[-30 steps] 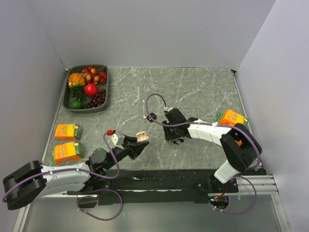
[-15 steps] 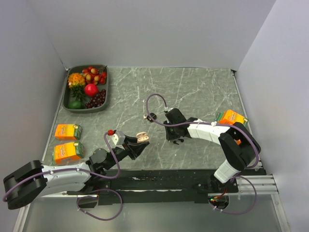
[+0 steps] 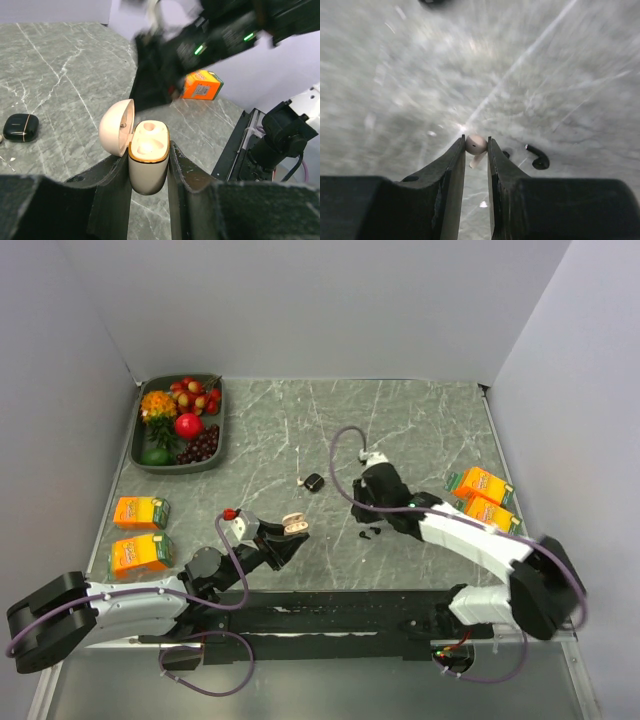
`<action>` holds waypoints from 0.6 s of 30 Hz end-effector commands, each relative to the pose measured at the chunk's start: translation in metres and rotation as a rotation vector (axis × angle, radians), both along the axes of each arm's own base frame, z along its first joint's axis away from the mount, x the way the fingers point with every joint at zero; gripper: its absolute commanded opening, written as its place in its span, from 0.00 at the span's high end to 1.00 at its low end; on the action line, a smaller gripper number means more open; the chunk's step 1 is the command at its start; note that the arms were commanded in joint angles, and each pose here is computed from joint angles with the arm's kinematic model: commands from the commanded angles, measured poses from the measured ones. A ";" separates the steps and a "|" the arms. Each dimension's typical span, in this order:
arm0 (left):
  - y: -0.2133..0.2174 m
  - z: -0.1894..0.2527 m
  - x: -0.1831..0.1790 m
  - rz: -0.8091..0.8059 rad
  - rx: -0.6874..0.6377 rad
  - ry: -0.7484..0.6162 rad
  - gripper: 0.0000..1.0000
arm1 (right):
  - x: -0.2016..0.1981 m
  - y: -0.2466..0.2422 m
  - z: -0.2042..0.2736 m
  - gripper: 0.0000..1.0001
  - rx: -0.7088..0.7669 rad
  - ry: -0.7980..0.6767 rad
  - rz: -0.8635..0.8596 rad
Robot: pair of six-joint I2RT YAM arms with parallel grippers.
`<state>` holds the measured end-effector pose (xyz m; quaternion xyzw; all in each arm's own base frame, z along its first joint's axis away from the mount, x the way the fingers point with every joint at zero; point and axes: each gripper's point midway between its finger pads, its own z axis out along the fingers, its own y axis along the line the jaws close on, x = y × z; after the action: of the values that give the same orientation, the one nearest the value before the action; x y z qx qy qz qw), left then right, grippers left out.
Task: Insert the wireless bluetooth earbuds into the charging case
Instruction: Pick up the earbud from the center of the board.
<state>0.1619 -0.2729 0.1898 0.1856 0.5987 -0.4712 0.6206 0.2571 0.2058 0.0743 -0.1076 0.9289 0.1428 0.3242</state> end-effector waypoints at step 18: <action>-0.014 0.051 -0.002 -0.040 -0.132 -0.107 0.99 | -0.054 0.030 0.222 1.00 0.430 -0.762 0.203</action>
<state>0.1645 -0.2816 0.1902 0.1955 0.5918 -0.4715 0.6239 0.2086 0.2315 0.2666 -0.1671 0.7241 0.2916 0.6022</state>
